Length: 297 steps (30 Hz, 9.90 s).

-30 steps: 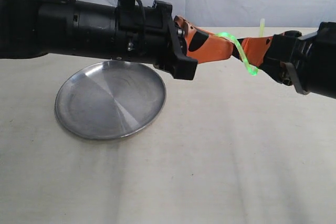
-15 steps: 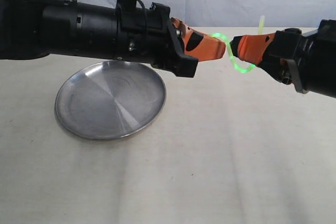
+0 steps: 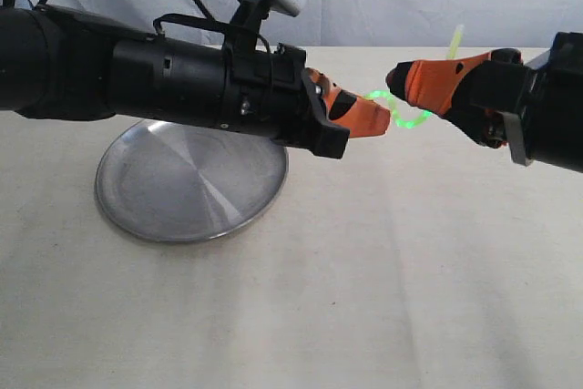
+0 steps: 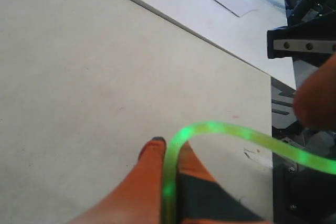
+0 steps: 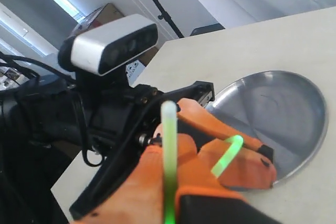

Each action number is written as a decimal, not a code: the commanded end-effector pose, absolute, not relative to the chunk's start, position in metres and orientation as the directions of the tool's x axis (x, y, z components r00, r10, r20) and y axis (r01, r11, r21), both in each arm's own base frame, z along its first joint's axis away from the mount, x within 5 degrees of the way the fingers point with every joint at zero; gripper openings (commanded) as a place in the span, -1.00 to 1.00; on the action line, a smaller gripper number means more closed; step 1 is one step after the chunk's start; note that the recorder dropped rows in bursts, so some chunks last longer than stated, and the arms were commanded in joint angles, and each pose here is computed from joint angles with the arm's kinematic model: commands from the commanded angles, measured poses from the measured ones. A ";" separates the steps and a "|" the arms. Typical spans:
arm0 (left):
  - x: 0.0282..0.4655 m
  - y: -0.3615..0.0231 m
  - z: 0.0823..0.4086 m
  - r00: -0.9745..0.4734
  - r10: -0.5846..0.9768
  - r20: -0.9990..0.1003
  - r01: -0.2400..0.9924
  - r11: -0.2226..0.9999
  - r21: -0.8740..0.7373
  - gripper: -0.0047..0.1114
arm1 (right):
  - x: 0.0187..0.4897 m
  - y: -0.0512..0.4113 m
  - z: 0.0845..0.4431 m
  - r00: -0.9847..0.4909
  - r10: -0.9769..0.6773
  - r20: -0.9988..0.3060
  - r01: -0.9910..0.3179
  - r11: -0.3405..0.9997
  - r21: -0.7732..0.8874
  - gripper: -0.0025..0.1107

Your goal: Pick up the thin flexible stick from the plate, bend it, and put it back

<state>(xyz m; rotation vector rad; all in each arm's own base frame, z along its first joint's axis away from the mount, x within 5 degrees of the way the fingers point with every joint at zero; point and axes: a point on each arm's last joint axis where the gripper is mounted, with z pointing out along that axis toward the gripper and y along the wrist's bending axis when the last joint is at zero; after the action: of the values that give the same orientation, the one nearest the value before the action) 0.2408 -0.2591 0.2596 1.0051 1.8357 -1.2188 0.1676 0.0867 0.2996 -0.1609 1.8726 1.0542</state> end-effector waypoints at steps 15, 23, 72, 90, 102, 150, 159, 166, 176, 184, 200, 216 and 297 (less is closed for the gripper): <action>0.221 -0.263 0.275 -0.415 0.174 -0.893 0.906 -0.008 -0.422 -0.92 | 0.178 0.095 0.287 -0.560 0.239 -0.793 -0.559 0.598 0.575 -0.97; 0.215 -0.263 0.279 -0.412 0.166 -0.896 0.900 -0.080 -0.428 -0.92 | 0.178 0.095 0.287 -0.555 0.234 -0.798 -0.563 0.601 0.568 -0.97; 0.205 -0.262 0.285 -0.415 0.151 -0.897 0.875 -0.203 -0.439 -0.92 | 0.188 0.083 0.282 -0.522 0.253 -0.815 -0.457 0.723 0.518 -0.97; 0.195 -0.277 0.280 -0.380 0.187 -0.906 0.896 -0.170 -0.411 -0.92 | 0.184 0.089 0.285 -0.540 0.250 -0.803 -0.503 0.669 0.547 -0.97; 0.197 -0.277 0.278 -0.379 0.192 -0.905 0.902 -0.139 -0.408 -0.92 | 0.180 0.094 0.287 -0.552 0.237 -0.800 -0.553 0.613 0.564 -0.97; 0.208 -0.283 0.255 -0.394 0.233 -0.889 0.905 -0.071 -0.420 -0.92 | 0.173 0.099 0.291 -0.564 0.219 -0.796 -0.614 0.534 0.582 -0.97; 0.210 -0.283 0.252 -0.383 0.262 -0.886 0.912 -0.042 -0.407 -0.92 | 0.173 0.099 0.291 -0.564 0.220 -0.796 -0.611 0.537 0.581 -0.97; 0.212 -0.280 0.241 -0.362 0.355 -0.862 0.925 0.021 -0.380 -0.92 | 0.173 0.099 0.291 -0.564 0.220 -0.796 -0.611 0.537 0.581 -0.97; 0.213 -0.281 0.244 -0.375 0.326 -0.868 0.921 0.026 -0.388 -0.92 | 0.174 0.099 0.291 -0.558 0.216 -0.801 -0.611 0.545 0.573 -0.97; 0.211 -0.281 0.245 -0.378 0.318 -0.870 0.918 0.003 -0.398 -0.92 | 0.174 0.098 0.290 -0.556 0.217 -0.802 -0.607 0.553 0.570 -0.97; 0.211 -0.282 0.245 -0.379 0.317 -0.869 0.917 0.003 -0.399 -0.92 | 0.172 0.105 0.289 -0.560 0.194 -0.806 -0.618 0.551 0.561 -0.97; 0.209 -0.282 0.247 -0.380 0.314 -0.870 0.914 -0.021 -0.406 -0.92 | 0.170 0.112 0.286 -0.561 0.170 -0.810 -0.603 0.587 0.541 -0.97; 0.227 -0.092 0.314 -0.571 0.245 -0.783 0.623 0.751 -0.220 -0.92 | 0.319 0.167 0.272 -0.641 0.155 -0.752 -0.508 0.648 0.567 -0.97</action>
<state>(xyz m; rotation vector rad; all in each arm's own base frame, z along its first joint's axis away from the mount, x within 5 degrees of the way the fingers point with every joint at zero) 0.2367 -0.1048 0.3091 0.7398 2.1795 -0.7090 0.3015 0.1495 0.2803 -0.2270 2.0271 0.9762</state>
